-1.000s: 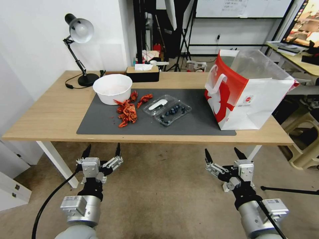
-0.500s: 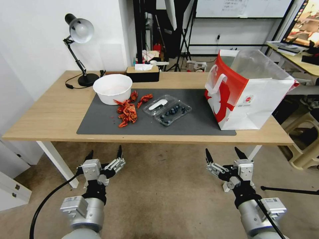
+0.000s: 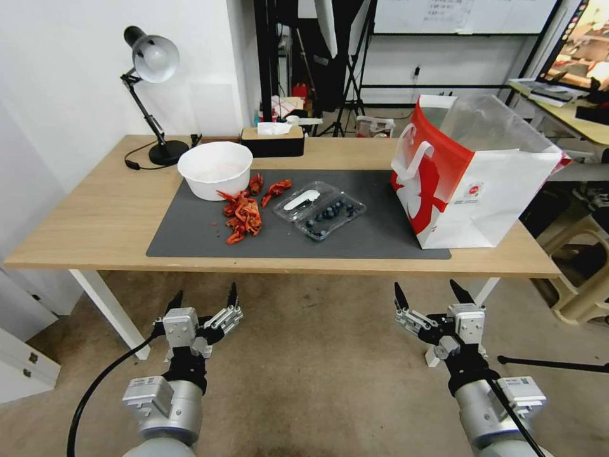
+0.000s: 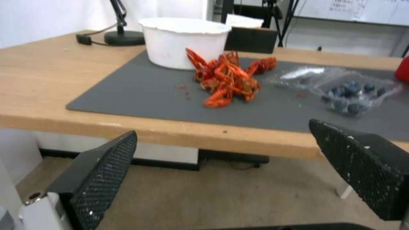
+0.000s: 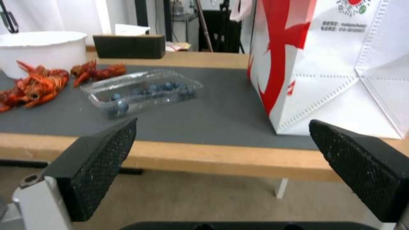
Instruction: Close the takeout container lid, then place the container into the takeout bag.
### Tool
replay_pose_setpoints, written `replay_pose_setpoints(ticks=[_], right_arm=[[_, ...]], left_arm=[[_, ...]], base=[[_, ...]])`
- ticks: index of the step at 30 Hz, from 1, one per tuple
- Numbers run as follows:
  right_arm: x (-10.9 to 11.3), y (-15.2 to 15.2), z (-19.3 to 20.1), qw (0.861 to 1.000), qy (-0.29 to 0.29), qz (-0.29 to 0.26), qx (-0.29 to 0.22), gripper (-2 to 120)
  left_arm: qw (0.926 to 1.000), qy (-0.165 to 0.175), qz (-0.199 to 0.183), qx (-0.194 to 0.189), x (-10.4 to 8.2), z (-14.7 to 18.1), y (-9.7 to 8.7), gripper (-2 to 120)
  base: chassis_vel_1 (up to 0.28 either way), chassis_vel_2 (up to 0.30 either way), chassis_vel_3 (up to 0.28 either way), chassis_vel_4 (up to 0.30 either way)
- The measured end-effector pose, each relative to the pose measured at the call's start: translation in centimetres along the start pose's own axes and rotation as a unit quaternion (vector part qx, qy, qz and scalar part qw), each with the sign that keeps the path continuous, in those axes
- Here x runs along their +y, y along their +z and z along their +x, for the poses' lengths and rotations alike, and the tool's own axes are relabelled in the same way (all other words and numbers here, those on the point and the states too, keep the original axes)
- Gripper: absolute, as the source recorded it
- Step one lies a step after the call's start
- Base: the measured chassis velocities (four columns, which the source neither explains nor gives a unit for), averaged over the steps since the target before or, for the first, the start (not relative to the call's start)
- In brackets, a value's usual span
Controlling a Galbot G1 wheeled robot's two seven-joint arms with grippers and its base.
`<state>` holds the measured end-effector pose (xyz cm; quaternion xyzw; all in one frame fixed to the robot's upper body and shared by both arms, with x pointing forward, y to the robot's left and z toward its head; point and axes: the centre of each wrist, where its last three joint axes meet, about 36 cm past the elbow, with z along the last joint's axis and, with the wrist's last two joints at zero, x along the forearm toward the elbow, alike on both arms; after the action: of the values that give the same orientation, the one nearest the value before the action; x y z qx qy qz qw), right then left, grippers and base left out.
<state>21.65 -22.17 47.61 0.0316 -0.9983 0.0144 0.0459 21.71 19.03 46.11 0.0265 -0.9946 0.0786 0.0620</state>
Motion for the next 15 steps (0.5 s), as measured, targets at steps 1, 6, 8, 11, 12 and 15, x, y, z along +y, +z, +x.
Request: replay_pose_setpoints(ticks=[1,6,8,11,12,15], right_arm=[[0.0,0.0,0.0,1.0,0.0,0.0,0.0,100],[-0.6,0.7,-1.8,1.0,-0.005,-0.006,-0.015,100],[-0.9,0.7,-2.5,1.0,-0.005,-0.014,-0.025,100],[-1.1,0.6,-4.0,0.999,-0.011,-0.021,-0.037,100],[-1.3,0.7,-5.2,0.999,-0.017,-0.026,-0.043,100],[-1.8,1.4,-8.3,0.998,-0.022,-0.04,-0.044,100]], left_arm=[[1.0,0.0,0.0,0.0,0.0,0.0,0.0,100],[0.9998,0.01,-0.009,0.011,0.3,-0.7,1.3,100],[0.9997,0.018,-0.011,0.014,0.3,-1.2,1.7,100],[0.9997,0.018,-0.009,0.015,0.3,-1.2,1.9,100],[0.9998,0.017,-0.007,0.013,0.3,-1.1,2.0,100],[0.9999,0.012,-0.007,0.007,0.3,-1.2,2.1,100]], base=[[0.0,0.0,0.0,0.0],[0.0,0.0,0.0,0.0],[0.0,0.0,0.0,0.0],[0.0,0.0,0.0,0.0],[0.0,0.0,0.0,0.0],[0.0,0.0,0.0,0.0]])
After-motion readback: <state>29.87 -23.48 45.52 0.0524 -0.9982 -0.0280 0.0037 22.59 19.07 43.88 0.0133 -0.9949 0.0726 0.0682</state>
